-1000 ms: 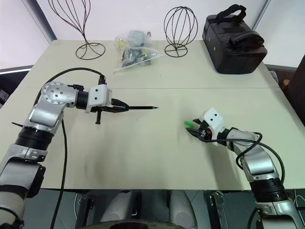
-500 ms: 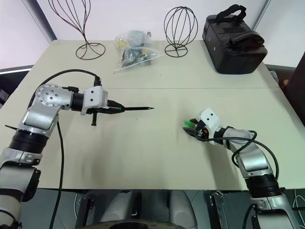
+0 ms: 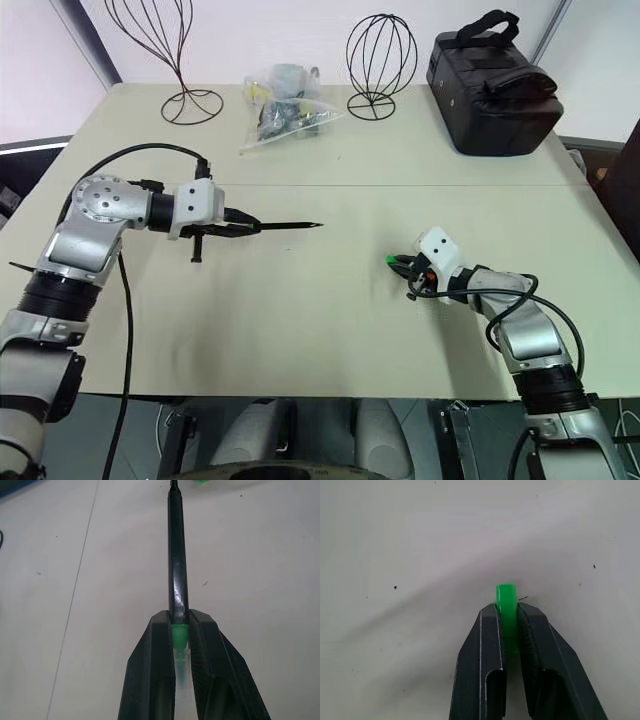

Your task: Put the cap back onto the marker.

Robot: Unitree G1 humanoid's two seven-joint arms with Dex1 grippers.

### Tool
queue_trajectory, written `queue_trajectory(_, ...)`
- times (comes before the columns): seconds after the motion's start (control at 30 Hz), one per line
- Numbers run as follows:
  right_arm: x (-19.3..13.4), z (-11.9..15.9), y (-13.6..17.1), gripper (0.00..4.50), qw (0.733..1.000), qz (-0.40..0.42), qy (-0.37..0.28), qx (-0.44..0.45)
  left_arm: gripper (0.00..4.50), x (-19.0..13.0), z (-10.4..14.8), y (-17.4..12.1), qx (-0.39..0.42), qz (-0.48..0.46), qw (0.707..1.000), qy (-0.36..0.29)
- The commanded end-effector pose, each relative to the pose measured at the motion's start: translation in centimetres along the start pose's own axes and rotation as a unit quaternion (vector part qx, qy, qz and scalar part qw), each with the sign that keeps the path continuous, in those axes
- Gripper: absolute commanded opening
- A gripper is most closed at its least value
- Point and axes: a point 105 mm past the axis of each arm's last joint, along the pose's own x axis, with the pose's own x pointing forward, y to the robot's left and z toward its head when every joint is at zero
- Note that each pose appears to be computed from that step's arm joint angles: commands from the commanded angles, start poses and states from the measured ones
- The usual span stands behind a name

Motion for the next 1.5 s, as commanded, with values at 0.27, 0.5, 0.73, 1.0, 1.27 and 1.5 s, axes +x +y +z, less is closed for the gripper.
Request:
queue_trajectory(0.27,-1.9,5.6,-0.2,0.04,0.975,-0.055,0.023,-0.214,0.00,3.2,1.6,0.9,0.101,-0.023,0.994,-0.035)
queue_trajectory(0.5,-2.0,7.3,0.3,0.04,0.968,-0.066,0.027,-0.242,0.00,5.0,2.0,1.2,0.138,-0.031,0.989,-0.045)
queue_trajectory(0.73,-2.2,8.1,1.0,0.04,0.965,-0.063,0.030,-0.254,0.00,5.8,2.3,1.5,0.152,-0.031,0.987,-0.051)
queue_trajectory(1.0,-1.8,8.7,2.2,0.04,0.966,-0.042,0.022,-0.253,0.00,5.9,2.4,1.9,0.162,-0.027,0.985,-0.051)
queue_trajectory(1.27,-1.6,9.4,2.7,0.04,0.967,-0.034,0.012,-0.252,0.00,6.0,2.6,2.0,0.167,-0.027,0.984,-0.055)
queue_trajectory(1.5,-1.7,9.9,3.0,0.04,0.969,-0.030,0.005,-0.247,0.00,6.2,2.7,1.9,0.166,-0.026,0.984,-0.057)
